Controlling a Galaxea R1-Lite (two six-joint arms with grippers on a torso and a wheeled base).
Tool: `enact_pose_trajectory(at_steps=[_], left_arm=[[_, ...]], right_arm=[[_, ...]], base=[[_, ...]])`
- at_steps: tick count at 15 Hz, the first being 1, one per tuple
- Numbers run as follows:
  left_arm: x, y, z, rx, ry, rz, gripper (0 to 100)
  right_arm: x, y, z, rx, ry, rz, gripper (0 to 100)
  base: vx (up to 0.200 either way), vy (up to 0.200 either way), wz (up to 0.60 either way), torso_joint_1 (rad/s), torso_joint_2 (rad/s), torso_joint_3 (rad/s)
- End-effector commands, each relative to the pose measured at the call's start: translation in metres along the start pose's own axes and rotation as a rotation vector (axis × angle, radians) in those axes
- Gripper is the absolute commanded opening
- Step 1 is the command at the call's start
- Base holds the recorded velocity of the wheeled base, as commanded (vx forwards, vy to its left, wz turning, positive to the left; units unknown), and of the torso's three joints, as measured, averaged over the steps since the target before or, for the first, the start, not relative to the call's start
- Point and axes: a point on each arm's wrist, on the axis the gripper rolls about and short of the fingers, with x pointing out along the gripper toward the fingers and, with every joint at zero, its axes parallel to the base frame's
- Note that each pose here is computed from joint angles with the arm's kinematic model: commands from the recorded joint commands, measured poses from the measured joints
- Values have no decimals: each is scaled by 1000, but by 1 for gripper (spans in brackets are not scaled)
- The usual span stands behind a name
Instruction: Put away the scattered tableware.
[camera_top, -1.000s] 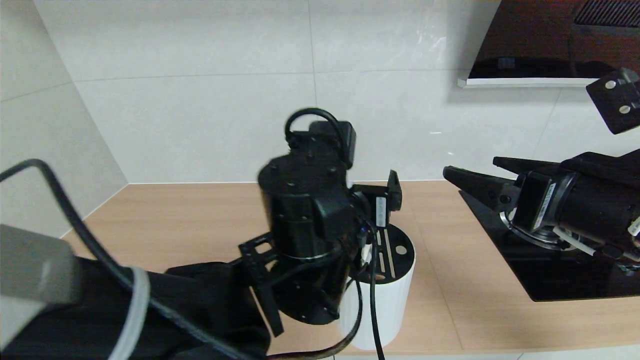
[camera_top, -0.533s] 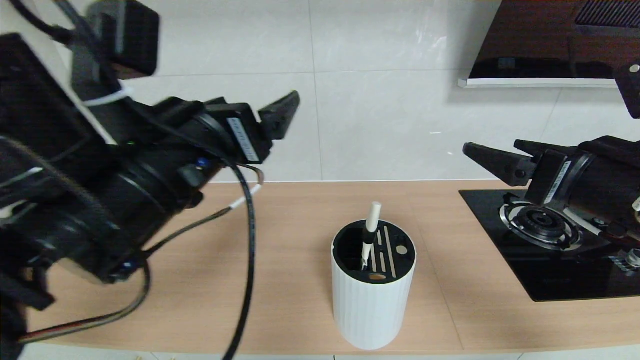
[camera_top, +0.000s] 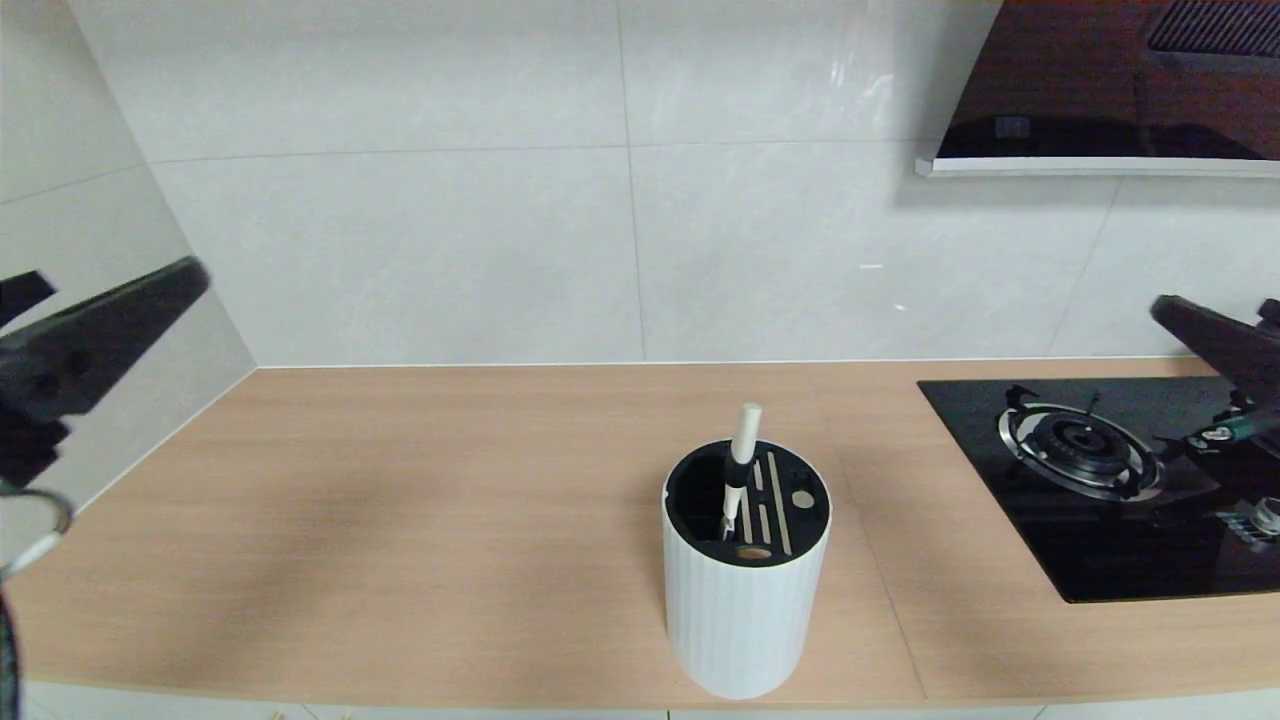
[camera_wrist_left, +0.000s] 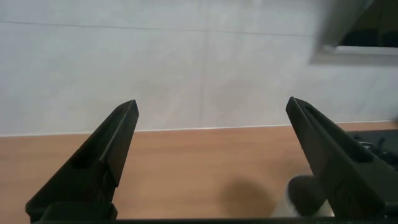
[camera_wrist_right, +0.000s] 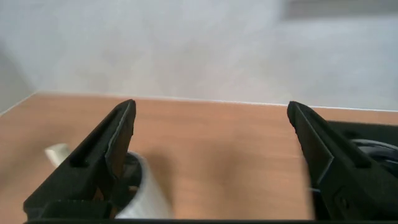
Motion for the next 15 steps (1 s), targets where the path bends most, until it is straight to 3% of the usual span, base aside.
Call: enact_pose_trajectory(at_steps=[1, 3, 6, 10, 12, 13, 15], left_arm=[[-108, 35, -3, 1, -55, 20, 100], [-146, 41, -21, 22, -55, 76, 100], [-181, 40, -44, 37, -113, 120, 100], [-176, 35, -56, 8, -85, 310, 100], [-181, 30, -72, 24, -98, 358, 100], [-180, 29, -87, 31, -75, 355, 100], [-168, 36, -126, 37, 61, 376, 100]], right_arm=[[-115, -15, -4, -18, -181, 16, 100], [-152, -17, -22, -34, -127, -38, 100], [-189, -16, -46, -47, -114, -112, 100], [-190, -12, -49, -72, -161, -283, 100], [-190, -12, -72, -84, -120, -318, 100], [-186, -16, -84, -102, -79, -358, 100], [-182, -22, -115, -146, 11, -367, 100]], base=[[0, 0, 0, 0, 0, 0], [0, 0, 0, 0, 0, 0], [0, 0, 0, 0, 0, 0], [0, 0, 0, 0, 0, 0], [0, 0, 0, 0, 0, 0], [0, 0, 0, 0, 0, 0], [0, 0, 0, 0, 0, 0]])
